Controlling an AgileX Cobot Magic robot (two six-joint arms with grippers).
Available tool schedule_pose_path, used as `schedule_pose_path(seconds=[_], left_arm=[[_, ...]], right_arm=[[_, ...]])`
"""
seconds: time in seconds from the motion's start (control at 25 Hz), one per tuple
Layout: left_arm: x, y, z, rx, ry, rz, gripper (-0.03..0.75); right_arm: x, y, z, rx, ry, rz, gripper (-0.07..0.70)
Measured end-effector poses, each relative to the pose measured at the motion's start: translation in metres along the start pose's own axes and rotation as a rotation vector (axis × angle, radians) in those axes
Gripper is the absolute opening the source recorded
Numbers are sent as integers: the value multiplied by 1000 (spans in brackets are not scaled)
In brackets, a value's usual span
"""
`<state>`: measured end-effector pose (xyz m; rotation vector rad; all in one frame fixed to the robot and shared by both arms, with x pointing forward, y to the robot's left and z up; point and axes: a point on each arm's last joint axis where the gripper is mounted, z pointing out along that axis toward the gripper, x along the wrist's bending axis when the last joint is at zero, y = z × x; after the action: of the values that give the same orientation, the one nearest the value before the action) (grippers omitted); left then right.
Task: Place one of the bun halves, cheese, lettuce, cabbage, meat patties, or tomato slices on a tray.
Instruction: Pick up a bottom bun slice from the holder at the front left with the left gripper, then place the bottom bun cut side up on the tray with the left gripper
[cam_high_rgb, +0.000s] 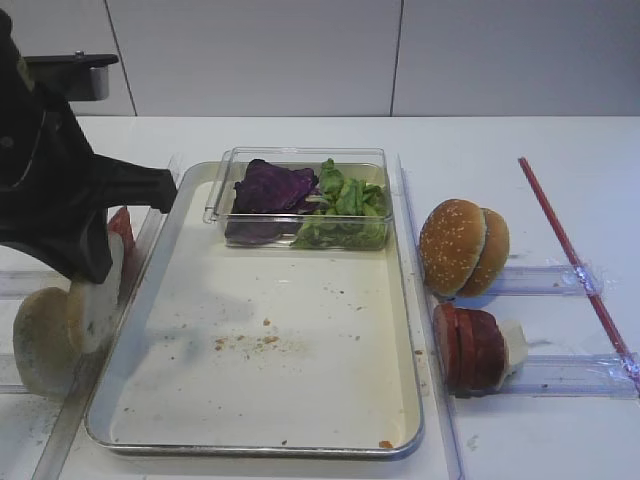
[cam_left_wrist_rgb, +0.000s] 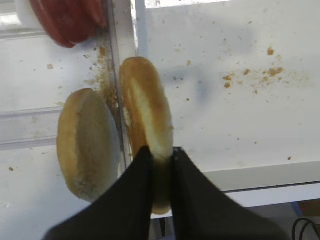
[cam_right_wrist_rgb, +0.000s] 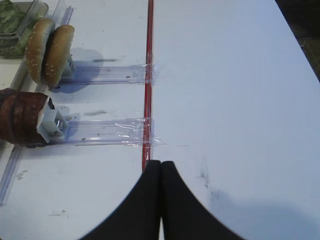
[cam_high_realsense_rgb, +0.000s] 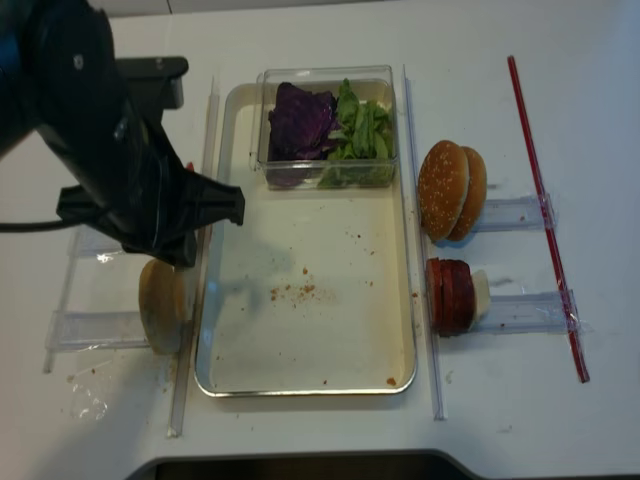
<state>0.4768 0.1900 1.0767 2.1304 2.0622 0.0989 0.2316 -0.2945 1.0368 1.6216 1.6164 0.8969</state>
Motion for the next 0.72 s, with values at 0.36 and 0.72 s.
schedule_pose_path(seconds=[0.36,0.72], left_arm=[[-18,-1,-11,35,-191,11,60],[-34,-5,-12,87,-369,93,59]], right_arm=[[0,0,0,0,0,0,168],[0,0,0,2,0,2,168]])
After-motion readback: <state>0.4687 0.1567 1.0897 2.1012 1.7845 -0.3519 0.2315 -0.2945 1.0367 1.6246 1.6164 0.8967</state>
